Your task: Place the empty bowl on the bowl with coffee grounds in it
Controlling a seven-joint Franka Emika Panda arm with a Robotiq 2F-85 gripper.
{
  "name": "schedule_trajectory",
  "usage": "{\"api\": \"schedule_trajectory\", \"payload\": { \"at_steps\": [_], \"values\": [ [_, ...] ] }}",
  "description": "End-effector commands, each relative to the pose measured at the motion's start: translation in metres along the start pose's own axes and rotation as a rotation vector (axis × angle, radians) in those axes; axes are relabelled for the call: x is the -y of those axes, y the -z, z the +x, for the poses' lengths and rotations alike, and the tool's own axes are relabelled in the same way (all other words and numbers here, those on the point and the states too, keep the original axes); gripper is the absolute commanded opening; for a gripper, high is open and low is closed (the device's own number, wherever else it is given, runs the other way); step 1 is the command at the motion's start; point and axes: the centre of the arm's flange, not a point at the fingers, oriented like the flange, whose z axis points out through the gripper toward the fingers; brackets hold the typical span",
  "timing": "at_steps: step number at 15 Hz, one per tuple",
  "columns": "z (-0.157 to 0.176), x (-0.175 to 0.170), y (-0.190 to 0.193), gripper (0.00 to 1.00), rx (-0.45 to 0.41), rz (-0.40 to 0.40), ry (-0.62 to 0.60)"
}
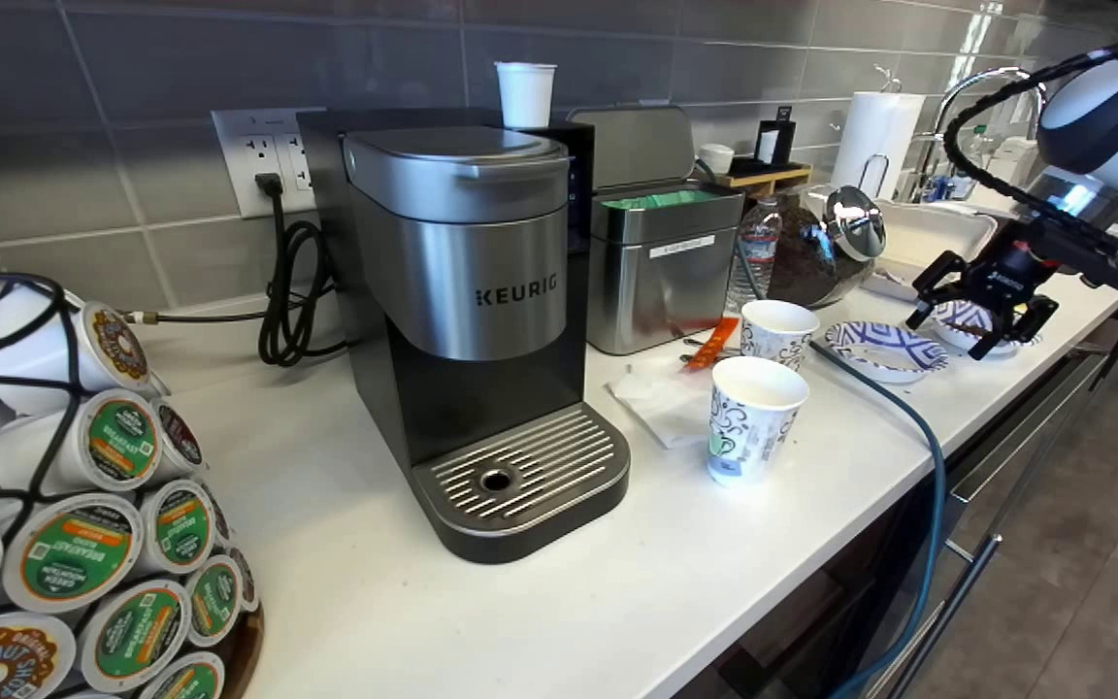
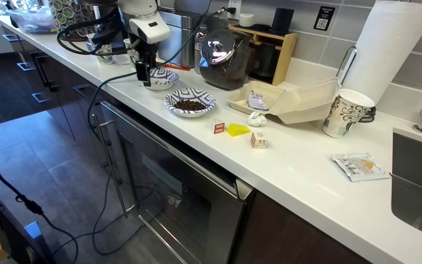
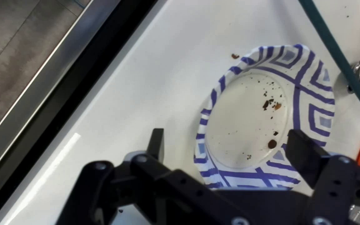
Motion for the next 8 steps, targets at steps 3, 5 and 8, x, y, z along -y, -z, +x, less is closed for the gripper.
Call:
{"api": "schedule_trajectory", "payload": {
  "at_steps": [3, 5, 8],
  "values": [
    [0.015, -0.012, -0.016, 0.7, 0.052, 0.018, 0.031],
    [0.016, -0.011, -0.02, 0.54, 0.05, 0.018, 0.037],
    [0.015, -0.009, -0.023, 0.31, 0.049, 0.015, 0.039]
  ]
}}
